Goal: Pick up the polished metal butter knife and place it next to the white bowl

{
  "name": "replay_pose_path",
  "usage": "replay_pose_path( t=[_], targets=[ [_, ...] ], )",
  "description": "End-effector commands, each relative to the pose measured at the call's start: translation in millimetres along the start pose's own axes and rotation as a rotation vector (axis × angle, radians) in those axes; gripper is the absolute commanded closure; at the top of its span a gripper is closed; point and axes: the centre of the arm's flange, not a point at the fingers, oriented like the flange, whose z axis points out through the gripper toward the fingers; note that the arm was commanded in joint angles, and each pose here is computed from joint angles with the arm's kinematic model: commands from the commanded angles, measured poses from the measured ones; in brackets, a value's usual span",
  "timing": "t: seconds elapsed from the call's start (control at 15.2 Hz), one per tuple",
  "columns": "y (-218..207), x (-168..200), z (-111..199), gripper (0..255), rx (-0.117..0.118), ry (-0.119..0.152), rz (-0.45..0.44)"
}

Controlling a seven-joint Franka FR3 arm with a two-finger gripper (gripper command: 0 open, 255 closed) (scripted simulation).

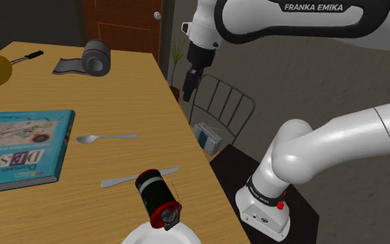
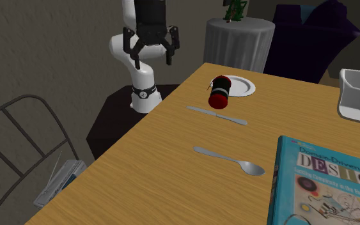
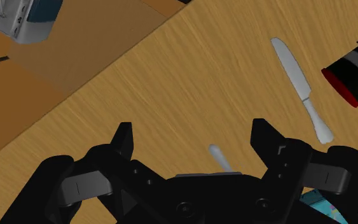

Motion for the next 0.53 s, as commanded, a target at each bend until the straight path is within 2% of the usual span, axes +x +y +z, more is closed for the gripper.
replay_pose_path(
  t=[0.0, 0.46],
  targets=[
    [-21.0, 6.9, 18.5, 0, 0.012, -0.005, -0.073],
    [-85.5, 21.0, 78.1, 0, 0.052, -0.027, -0.321]
  ],
)
